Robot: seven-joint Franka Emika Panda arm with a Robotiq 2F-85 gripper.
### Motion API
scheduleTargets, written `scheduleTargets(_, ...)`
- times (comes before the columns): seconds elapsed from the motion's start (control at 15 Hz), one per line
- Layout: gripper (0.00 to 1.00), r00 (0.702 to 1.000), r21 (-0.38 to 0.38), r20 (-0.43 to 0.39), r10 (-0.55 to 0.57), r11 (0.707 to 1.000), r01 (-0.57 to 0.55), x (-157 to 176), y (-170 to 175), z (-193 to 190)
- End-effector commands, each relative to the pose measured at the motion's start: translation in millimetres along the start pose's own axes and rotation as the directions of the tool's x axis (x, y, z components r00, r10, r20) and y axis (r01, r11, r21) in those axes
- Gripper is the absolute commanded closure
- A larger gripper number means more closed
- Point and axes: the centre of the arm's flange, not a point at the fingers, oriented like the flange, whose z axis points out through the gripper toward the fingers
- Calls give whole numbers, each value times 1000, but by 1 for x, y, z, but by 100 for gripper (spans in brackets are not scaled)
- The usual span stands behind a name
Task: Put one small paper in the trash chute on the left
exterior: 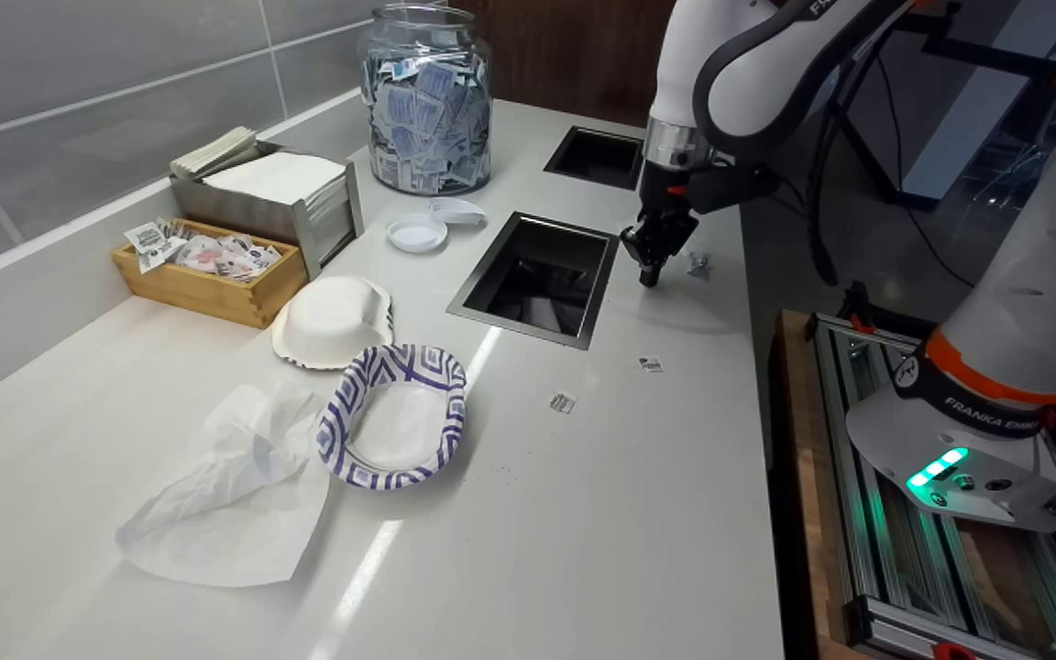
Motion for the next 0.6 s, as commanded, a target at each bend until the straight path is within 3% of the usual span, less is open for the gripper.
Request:
scheduleTargets(0.0,98,999,0,-46,-29,1000,29,-7,0,-12)
scheduleTargets(0.13,100,996,5,-79,-47,999,48,-3,-5,-29)
scheduleTargets(0.53,90,969,19,-221,-110,993,117,23,-35,-89)
